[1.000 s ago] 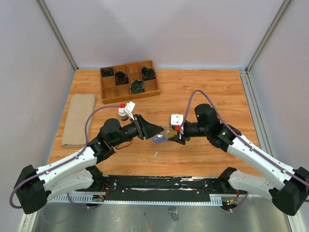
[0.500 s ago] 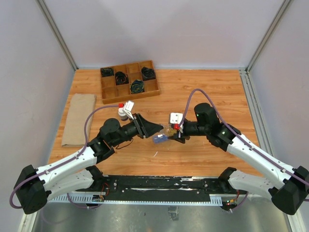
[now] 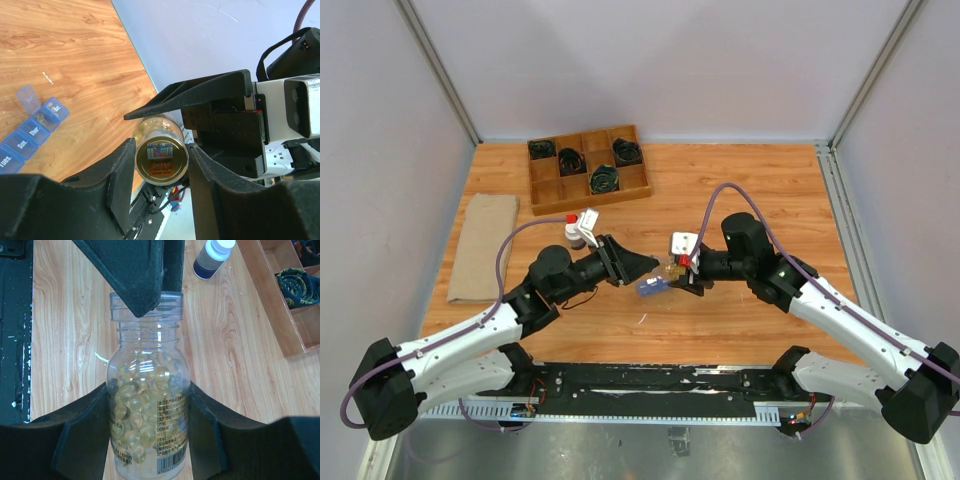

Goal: Sort the pills into containers

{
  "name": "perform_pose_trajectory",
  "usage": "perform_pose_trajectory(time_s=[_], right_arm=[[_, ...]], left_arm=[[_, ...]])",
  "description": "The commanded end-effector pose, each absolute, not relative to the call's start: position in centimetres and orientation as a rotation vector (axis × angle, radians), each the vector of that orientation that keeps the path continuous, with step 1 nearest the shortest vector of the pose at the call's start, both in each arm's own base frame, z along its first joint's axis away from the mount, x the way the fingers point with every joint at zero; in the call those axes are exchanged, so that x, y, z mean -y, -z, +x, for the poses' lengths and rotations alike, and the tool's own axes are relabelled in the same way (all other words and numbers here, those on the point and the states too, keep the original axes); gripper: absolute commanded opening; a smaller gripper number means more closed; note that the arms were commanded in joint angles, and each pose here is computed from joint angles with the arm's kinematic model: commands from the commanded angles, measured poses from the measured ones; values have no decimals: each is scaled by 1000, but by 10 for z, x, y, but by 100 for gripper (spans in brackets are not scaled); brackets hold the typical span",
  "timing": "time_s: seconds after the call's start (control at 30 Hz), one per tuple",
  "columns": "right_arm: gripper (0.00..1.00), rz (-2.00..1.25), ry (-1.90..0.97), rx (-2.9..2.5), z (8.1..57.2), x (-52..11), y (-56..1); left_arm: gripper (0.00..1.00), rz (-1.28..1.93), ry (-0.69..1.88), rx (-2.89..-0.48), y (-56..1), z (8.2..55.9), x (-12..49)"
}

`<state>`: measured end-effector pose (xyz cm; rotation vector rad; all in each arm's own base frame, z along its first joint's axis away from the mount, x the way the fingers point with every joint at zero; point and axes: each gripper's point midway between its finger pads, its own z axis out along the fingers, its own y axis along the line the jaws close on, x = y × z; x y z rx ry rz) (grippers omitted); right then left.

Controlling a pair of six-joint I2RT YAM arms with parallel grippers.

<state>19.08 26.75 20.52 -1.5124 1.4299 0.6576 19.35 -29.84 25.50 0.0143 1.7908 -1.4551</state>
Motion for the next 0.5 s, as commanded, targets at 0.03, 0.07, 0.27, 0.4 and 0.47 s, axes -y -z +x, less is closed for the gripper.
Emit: perform_pose_trajectory(time_s=[0.03, 0.07, 0.27, 0.4, 0.47], right_arm=[[8, -1473, -652, -1382, 196, -272, -227], [8, -1473, -651, -1379, 196, -272, -228], [8, -1476, -647, -1365, 195, -271, -230], [8, -1482, -653, -1359, 194, -272, -230], [7, -1487, -664, -1359, 193, -273, -229]], left_arm=[[30, 54, 1477, -1769, -260, 189, 305], [30, 55, 1476, -1770, -259, 189, 305], [31, 65, 1442, -1807, -255, 189, 303], [31, 63, 1411, -1819, -255, 191, 300], [31, 66, 1416, -1818, -255, 191, 301]])
